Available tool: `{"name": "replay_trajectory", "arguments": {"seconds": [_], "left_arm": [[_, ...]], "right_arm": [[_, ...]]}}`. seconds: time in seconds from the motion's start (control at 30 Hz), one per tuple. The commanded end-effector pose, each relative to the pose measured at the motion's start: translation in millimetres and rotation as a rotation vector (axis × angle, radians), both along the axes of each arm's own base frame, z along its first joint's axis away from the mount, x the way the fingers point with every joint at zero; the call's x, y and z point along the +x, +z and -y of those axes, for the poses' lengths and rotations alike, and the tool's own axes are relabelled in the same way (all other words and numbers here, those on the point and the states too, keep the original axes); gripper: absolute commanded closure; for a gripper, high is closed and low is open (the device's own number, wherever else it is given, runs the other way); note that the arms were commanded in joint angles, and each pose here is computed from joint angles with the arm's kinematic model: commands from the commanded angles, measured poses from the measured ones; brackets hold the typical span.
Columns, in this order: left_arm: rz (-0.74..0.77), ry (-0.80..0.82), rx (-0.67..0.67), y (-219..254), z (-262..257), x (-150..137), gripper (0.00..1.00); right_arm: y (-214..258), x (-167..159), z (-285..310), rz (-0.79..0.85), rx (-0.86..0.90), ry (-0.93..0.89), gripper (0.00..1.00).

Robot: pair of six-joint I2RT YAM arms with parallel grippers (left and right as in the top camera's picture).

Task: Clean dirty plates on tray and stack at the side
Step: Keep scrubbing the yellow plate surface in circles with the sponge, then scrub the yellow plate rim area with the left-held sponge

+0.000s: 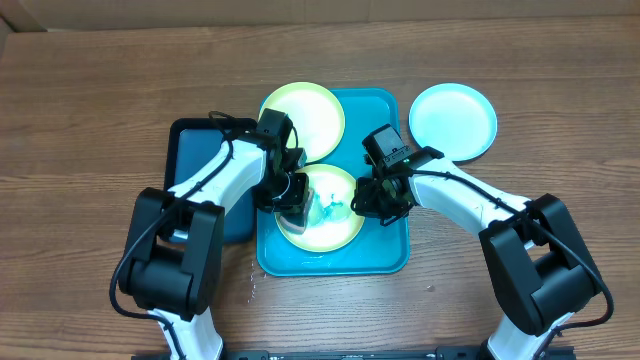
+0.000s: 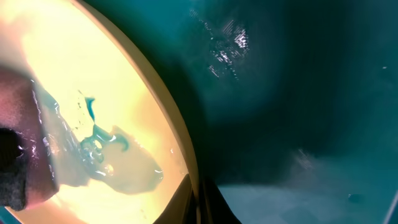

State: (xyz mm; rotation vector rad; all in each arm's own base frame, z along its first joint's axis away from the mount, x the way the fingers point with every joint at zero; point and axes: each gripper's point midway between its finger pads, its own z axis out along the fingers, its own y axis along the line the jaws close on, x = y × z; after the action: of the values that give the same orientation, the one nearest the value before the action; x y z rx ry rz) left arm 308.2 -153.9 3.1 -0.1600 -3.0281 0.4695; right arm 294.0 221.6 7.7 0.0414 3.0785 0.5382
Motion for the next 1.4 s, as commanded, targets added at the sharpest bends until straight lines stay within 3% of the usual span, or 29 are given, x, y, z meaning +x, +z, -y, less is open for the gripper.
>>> {"name": "replay_trajectory", "arguments": {"seconds": [0.0,0.17,0.37,0.63,0.8,1.0,1.17,1.37], "left_arm": [[-0.116,0.006,-0.060,-37.2,13.3,-14.9,0.96],[-0.166,-0.017,-0.274,-41.1,46.3,-18.2,0.96],[-0.169,-0.018,-0.385,-29.7,62.3,-13.4,0.96],[0.046,-0.077,-0.474,49.6,68.5,24.6,0.96],[0.232,-0.087,-0.342,95.2,49.3,34.5,0.96],[0.295,-0.111,-0.062,94.1,19.8,26.5,0.96],[0.322,-0.282,-0.044,75.3,31.6,15.5,0.95],[0.361,-0.284,0.050,55.7,17.5,20.2,0.96]], "right_arm": [[-0.2,-2.6,-2.6,-0.002,0.009,0.007,0.96],[-0.2,-2.6,-2.6,-0.002,0.009,0.007,0.96],[-0.1,-2.5,-2.7,-0.001,0.009,0.008,0.96],[-0.2,-2.5,-2.6,-0.002,0.008,0.008,0.96],[-0.2,-2.6,-2.6,-0.002,0.009,0.008,0.96],[-0.1,-2.4,-2.6,-0.001,0.009,0.007,0.96],[-0.2,-2.5,-2.6,-0.002,0.008,0.008,0.96],[-0.2,-2.5,-2.5,-0.001,0.008,0.008,0.96]]}}
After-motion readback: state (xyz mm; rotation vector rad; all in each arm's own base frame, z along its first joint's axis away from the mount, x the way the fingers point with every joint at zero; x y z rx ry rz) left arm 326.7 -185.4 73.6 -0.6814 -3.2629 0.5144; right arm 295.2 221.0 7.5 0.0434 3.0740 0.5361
